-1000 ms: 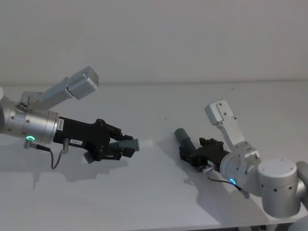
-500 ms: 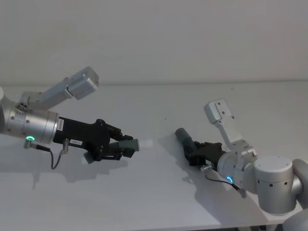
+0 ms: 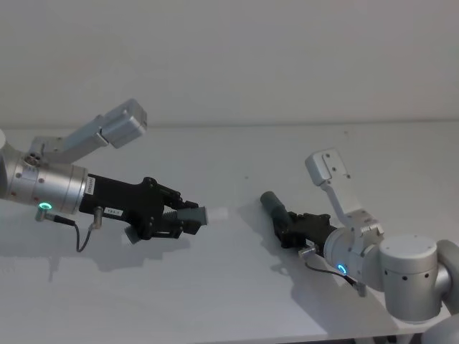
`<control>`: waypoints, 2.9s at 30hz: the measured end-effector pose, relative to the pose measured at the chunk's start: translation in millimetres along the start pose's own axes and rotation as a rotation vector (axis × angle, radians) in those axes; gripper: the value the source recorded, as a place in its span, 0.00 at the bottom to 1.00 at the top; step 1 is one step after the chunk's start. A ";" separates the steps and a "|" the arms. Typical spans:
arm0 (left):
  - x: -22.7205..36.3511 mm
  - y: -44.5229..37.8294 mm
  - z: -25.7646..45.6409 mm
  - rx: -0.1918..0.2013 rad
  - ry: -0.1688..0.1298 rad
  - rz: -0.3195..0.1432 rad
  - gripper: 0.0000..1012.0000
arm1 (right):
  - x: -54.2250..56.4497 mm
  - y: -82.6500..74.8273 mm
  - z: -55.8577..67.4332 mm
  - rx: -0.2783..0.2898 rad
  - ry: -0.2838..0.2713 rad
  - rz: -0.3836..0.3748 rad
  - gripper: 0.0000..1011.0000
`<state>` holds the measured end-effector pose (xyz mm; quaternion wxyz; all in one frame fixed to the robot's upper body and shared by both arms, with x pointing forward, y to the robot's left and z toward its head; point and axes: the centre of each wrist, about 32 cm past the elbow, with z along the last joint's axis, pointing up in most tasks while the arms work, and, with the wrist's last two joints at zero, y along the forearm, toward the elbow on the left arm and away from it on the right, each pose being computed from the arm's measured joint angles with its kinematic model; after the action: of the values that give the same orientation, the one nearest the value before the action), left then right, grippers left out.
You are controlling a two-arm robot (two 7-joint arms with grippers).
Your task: Use both hands to pick up one end of the pipe from the table, align the ends, and insert them.
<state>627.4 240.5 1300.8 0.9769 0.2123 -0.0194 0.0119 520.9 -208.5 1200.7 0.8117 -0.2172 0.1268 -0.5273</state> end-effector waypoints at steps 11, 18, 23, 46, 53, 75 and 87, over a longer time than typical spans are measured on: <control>0.0 0.0 0.0 0.000 0.000 0.000 0.35 | 6.1 -4.6 -1.9 0.103 -0.073 0.031 0.27; 0.0 0.0 0.0 0.000 0.000 0.000 0.35 | 12.9 -8.1 -3.1 0.174 -0.141 0.064 0.27; 0.0 0.0 0.0 0.000 0.000 0.000 0.35 | 20.7 -11.5 -3.9 0.242 -0.211 0.099 0.27; 0.0 0.0 0.0 0.000 0.000 0.000 0.35 | 70.2 -25.2 1.5 0.511 -0.566 0.324 0.26; 0.0 0.0 0.0 0.000 0.000 0.000 0.35 | 88.7 -28.8 6.6 0.571 -0.674 0.398 0.27; 0.0 0.0 0.0 0.000 0.000 0.000 0.35 | 139.1 -36.6 28.9 0.728 -1.034 0.649 0.26; 0.0 0.0 0.0 0.000 0.000 0.000 0.35 | 151.5 -34.9 38.5 0.810 -1.220 0.761 0.26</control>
<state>627.4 240.5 1300.7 0.9769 0.2123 -0.0194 0.0119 572.1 -350.3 1254.9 0.8764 -0.0979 -0.4714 -0.0104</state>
